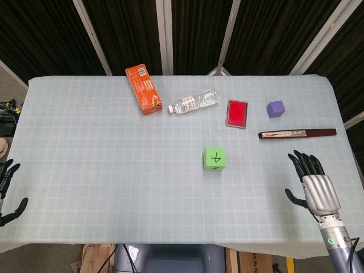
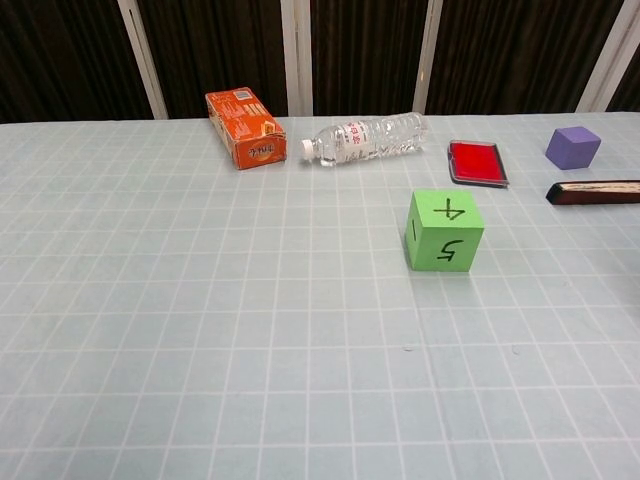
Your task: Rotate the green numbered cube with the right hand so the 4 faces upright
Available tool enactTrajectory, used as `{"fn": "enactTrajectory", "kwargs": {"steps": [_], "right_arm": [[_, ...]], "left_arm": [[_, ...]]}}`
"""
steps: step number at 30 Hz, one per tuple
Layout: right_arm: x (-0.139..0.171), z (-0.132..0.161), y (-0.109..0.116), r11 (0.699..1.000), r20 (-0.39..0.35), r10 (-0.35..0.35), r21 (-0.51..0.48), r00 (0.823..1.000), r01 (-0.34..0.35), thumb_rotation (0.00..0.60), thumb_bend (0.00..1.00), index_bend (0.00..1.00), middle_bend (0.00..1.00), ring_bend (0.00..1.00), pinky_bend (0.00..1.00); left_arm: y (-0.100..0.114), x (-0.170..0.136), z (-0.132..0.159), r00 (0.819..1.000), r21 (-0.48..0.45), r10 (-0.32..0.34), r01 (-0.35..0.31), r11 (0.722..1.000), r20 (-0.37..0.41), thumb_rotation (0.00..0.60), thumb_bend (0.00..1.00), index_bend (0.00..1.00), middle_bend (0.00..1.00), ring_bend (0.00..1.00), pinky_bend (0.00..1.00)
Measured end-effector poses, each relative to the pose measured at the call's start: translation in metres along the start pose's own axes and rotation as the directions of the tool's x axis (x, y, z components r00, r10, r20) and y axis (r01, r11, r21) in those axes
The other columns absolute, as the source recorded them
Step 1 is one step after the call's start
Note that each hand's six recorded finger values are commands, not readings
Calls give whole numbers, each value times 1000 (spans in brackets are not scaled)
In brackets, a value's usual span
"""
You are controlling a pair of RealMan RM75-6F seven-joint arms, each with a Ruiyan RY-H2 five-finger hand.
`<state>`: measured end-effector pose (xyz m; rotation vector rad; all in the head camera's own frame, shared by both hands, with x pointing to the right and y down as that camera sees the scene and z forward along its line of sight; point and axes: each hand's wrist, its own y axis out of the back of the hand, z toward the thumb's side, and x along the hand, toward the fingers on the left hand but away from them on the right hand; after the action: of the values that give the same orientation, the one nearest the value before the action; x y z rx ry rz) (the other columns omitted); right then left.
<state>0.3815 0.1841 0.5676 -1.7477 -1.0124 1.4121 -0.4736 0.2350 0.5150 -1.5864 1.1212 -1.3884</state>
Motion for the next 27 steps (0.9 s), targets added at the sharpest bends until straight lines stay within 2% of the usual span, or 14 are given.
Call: {"fn": "enactTrajectory", "kwargs": {"steps": [7, 14, 20, 27], "right_arm": [[-40, 23, 3, 991, 20, 121, 61, 992, -122, 600, 323, 0, 41, 25, 0], [-81, 50, -4, 961, 80, 227, 143, 971, -236, 600, 323, 0, 41, 25, 0], [-111, 84, -16, 928, 130, 312, 171, 941, -331, 600, 323, 0, 42, 25, 0], [-137, 131, -33, 874, 160, 403, 226, 901, -431, 600, 323, 0, 42, 16, 0]], "left_arm": [[-2, 1, -1, 1000, 8, -11, 11, 1000, -9, 600, 438, 86, 0, 0, 37], [-1, 2, -2, 1000, 9, -3, 3, 1000, -22, 600, 438, 86, 0, 0, 37], [1, 4, -3, 1000, 13, 5, -5, 1000, -28, 600, 438, 86, 0, 0, 38], [0, 8, -7, 999, 21, 6, -5, 1000, -54, 600, 438, 86, 0, 0, 38]]}}
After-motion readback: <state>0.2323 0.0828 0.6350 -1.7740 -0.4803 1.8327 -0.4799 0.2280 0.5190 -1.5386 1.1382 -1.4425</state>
